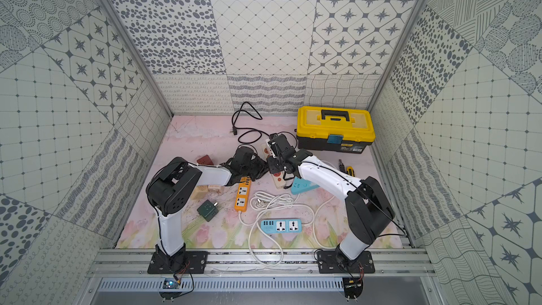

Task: Pull the plug off the socket
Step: Remove the plug from the socket, then place the plug at the center of the board.

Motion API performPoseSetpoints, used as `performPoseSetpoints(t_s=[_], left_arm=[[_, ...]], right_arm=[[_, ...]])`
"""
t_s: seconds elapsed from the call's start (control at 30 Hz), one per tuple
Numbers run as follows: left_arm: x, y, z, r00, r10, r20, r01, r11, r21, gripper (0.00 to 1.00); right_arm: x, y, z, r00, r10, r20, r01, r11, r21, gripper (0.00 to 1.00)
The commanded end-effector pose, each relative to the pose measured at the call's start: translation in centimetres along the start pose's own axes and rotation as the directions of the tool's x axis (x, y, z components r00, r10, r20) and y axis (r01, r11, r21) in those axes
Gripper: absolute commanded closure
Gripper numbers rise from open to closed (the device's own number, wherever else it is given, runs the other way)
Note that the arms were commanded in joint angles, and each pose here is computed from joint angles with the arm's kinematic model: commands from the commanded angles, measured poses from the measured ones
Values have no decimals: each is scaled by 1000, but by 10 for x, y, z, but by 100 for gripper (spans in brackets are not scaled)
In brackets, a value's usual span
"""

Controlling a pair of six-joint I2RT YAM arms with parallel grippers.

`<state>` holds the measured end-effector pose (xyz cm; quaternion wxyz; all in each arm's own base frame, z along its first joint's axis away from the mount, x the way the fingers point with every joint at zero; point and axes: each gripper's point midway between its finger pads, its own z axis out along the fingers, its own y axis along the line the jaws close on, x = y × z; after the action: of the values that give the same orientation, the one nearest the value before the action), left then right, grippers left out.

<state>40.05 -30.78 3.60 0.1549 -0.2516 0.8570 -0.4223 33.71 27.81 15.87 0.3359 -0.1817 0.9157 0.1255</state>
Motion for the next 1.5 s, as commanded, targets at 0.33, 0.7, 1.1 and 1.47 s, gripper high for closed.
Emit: performPoseSetpoints(t_s=[0.33, 0.7, 1.1, 1.47], left_arm=[[15, -30, -52, 962, 265, -63, -255, 958, 132, 57], [30, -79, -175, 777, 585, 234, -629, 701, 336, 52], [-6, -14, -268, 657, 540, 526, -643, 766, 16, 0], [-5, -2, -284, 644, 520, 561, -620, 785, -17, 0]], right_arm=[[3, -39, -72, 956, 199, 214, -167, 973, -156, 79], [-4, 19, -78, 890, 434, 138, -229, 688, -688, 78], [-20, 104, 41, 954, 296, -47, -253, 713, -654, 77], [-36, 156, 139, 967, 188, -171, -252, 785, -565, 73]])
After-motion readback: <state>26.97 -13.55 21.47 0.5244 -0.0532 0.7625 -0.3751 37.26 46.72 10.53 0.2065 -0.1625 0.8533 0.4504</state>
